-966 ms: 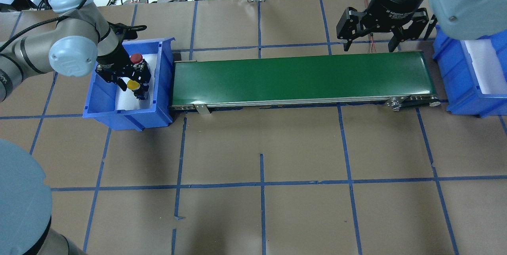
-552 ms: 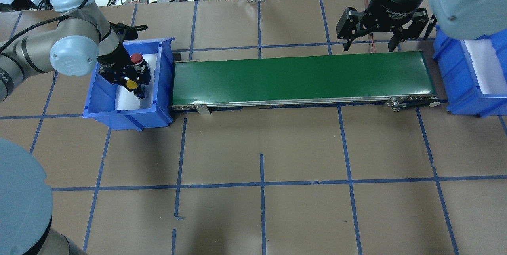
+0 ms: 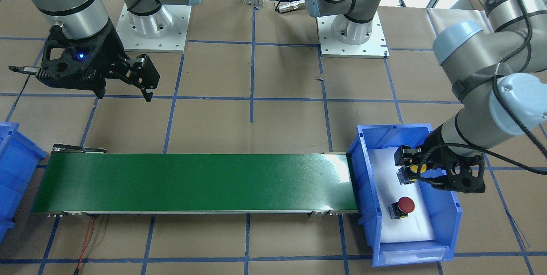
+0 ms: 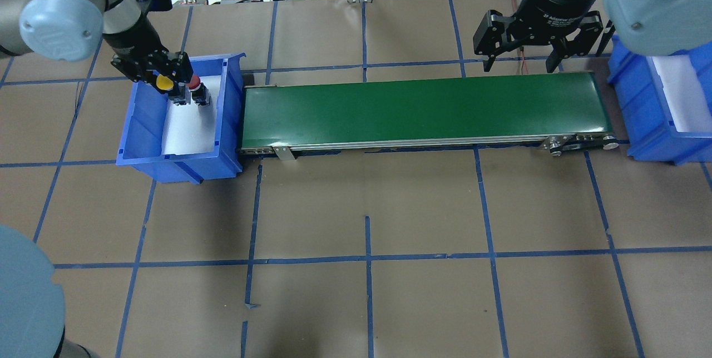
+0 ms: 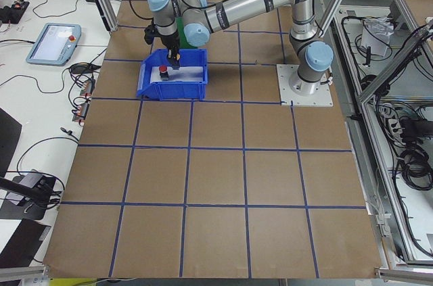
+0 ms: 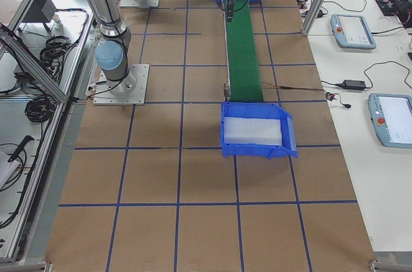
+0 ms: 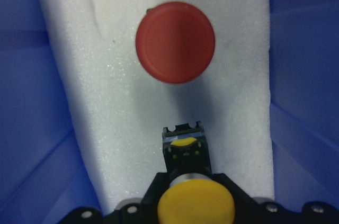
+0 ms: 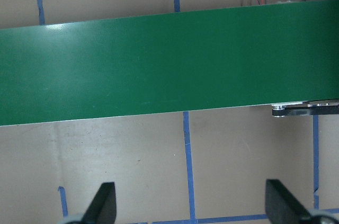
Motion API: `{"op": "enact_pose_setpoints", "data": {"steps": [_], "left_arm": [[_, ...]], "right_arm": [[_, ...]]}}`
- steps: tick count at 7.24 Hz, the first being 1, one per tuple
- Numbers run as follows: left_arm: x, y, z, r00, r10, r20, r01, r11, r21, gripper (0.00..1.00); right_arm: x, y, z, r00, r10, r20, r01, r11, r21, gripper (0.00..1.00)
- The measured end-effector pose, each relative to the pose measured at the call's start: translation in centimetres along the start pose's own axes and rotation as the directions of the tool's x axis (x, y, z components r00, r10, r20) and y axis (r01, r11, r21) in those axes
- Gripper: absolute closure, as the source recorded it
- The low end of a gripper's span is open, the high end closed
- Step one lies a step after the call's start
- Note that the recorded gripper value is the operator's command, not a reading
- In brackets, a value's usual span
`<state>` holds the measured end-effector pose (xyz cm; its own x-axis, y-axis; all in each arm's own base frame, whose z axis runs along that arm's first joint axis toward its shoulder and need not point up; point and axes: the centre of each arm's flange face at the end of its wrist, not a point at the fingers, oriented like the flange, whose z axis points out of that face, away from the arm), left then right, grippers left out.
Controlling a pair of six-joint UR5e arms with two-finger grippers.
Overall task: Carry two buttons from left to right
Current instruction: 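Lift the yellow button and carry it onto the conveyor belt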
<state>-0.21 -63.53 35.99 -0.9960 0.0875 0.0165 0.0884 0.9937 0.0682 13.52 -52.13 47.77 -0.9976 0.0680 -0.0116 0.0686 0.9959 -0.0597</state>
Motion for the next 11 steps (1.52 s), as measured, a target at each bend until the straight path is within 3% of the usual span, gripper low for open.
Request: {"op": "enact_pose_setpoints", "data": {"steps": [2, 4, 9, 10, 11], "left_arm": [[2.9, 0.0, -3.6, 1.000, -0.014, -0.021, 0.015, 1.000, 0.018, 0.74], [9.9, -0.3, -3.8, 0.998, -0.047, -0.034, 0.047, 0.999, 0.019, 0.74], [18.7, -3.5, 5.5, 1.000, 0.019, -0.016, -0.019, 0.999, -0.040, 0.69], [19.0, -3.9, 6.5, 1.000, 0.023, -0.016, -0.023, 0.999, -0.036, 0.46], [19.1, -4.0, 7.1, 1.000, 0.024, -0.016, -0.025, 0.999, -0.035, 0.10]], "right_arm": [[0.0, 0.0, 0.0, 1.000, 0.000, 0.000, 0.000, 1.000, 0.001, 0.00], [-0.1, -0.1, 0.1, 1.000, -0.001, 0.003, 0.001, 1.000, -0.002, 0.00], [-0.4, 0.0, 0.4, 1.000, -0.006, 0.006, 0.006, 1.000, -0.009, 0.00], [-0.4, 0.1, 0.4, 1.000, -0.006, 0.006, 0.006, 1.000, -0.009, 0.00], [-0.4, 0.0, 0.4, 1.000, -0.006, 0.006, 0.006, 1.000, -0.009, 0.00]]}}
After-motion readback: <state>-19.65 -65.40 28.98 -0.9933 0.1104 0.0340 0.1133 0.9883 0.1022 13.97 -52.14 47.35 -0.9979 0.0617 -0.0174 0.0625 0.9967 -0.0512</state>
